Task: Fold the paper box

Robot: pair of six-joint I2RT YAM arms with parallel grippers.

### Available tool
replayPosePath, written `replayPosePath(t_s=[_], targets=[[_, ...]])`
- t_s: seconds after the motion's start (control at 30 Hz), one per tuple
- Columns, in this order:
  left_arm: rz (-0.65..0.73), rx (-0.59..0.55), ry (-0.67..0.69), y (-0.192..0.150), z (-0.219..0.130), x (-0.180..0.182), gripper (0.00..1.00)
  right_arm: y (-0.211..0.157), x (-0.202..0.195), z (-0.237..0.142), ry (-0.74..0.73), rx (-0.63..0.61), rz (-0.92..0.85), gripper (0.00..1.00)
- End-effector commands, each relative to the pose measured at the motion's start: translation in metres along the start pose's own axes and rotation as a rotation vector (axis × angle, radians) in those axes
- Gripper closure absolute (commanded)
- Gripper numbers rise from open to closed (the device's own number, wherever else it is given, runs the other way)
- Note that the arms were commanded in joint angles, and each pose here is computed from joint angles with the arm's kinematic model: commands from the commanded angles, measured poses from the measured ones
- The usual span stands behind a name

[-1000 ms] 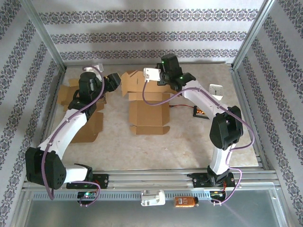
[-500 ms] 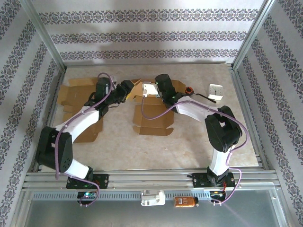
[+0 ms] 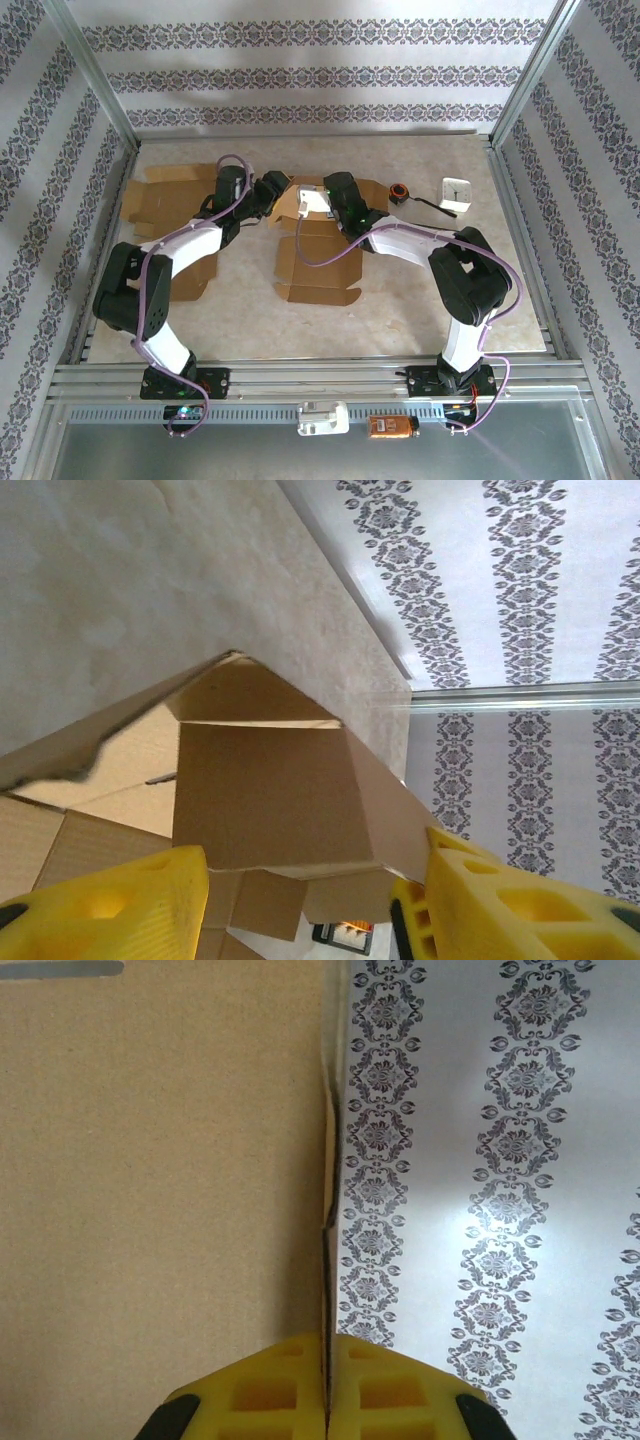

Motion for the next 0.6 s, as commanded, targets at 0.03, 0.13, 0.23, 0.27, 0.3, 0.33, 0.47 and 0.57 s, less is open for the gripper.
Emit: replayPosePath(t_s=[0.03,0.13,0.23,0.27,0.3,0.33,0.47,0.57], targets=[[-0.012,-0.018,-0.099,0.005,0.011,-0.009,0.44,0.005,-0.002,-0.008,-0.021,0.01,0.048,0.96],[-0.041,-0.022,-0.142,0.006,0.016,-0.006,0.51,0.006,0.002,-0.011,-0.014,0.016,0.062,0.95],[-0.062,-0.007,-0.18,0.005,0.021,-0.006,0.54,0.006,0.004,-0.015,-0.009,0.016,0.085,0.95],[-0.067,-0.006,-0.188,0.006,0.022,-0.005,0.54,0.006,0.004,-0.016,-0.007,0.013,0.094,0.95],[-0.071,-0.004,-0.192,0.005,0.023,-0.004,0.54,0.007,0.004,-0.018,-0.008,0.007,0.099,0.94],[-0.072,-0.002,-0.197,0.005,0.024,-0.005,0.54,0.009,0.004,-0.019,-0.003,0.001,0.102,0.93],[-0.067,0.031,-0.198,0.0,0.028,-0.005,0.56,0.015,0.005,-0.023,0.011,-0.015,0.138,0.92],[-0.023,0.08,-0.198,-0.011,0.029,-0.01,0.57,0.016,0.005,-0.022,0.016,-0.014,0.181,0.92]])
Point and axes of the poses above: each hand's point on the last joint's axis, 136 mm out from that joint toward the fingers, its own z axis out along the fingers, its own x axis along the line the jaws close on, y = z × x, the point moved 6 cm from there along -z, back along the fingers, and after that the axes turned 14 degrees about -z, right-handed, at the moved point
